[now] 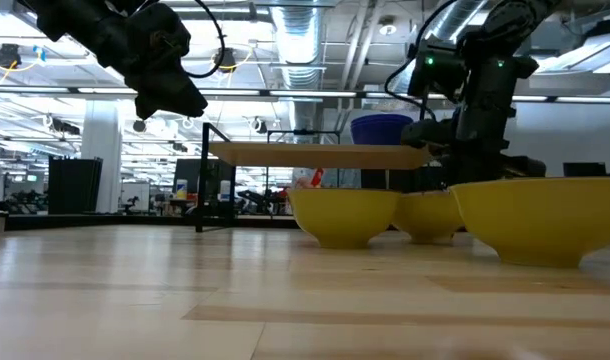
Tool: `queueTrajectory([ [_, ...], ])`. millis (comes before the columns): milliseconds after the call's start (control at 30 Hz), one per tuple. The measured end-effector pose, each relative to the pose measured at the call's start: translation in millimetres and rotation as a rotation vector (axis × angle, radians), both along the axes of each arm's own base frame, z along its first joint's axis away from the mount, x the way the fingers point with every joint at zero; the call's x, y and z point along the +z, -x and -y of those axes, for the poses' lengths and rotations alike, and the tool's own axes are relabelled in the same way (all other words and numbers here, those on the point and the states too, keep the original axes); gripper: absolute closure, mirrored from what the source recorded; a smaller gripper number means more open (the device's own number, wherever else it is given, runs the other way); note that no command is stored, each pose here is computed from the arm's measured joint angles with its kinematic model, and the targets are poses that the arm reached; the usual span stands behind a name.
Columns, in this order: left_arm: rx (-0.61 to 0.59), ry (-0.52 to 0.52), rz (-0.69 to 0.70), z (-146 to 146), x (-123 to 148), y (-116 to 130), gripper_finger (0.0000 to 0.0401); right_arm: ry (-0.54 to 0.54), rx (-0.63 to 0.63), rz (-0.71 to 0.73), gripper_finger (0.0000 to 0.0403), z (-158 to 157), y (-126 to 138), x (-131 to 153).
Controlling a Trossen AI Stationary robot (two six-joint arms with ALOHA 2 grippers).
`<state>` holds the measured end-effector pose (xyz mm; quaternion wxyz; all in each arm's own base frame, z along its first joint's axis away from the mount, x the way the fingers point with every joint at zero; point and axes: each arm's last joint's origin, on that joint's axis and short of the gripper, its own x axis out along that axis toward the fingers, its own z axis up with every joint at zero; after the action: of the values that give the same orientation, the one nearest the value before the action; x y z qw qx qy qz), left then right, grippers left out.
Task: Pick & Place Mini bowls
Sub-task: Put the top white patterned bowl on the shelf
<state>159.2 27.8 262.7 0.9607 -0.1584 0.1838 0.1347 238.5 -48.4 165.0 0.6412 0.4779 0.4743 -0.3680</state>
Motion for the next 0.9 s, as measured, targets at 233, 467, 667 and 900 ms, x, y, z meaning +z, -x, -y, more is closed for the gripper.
queueTrajectory([
  [233,-0.087,-0.199,-0.031,0.1,1.2,-0.5,0.0289,-0.006,0.015,0.121,0.0398,-1.8,1.7,32.7],
  [467,-0.142,-0.393,0.028,-0.5,10.4,-3.7,0.0289,-0.017,0.084,0.306,0.0400,-8.9,-6.4,82.6],
  [667,-0.149,-0.487,0.093,-0.8,18.7,-5.8,0.0289,-0.011,0.153,0.399,0.0401,-21.0,-24.4,127.3],
  [900,-0.155,-0.573,0.136,-1.0,24.7,-6.9,0.0289,-0.006,0.232,0.350,0.0402,-29.9,-54.3,157.6],
])
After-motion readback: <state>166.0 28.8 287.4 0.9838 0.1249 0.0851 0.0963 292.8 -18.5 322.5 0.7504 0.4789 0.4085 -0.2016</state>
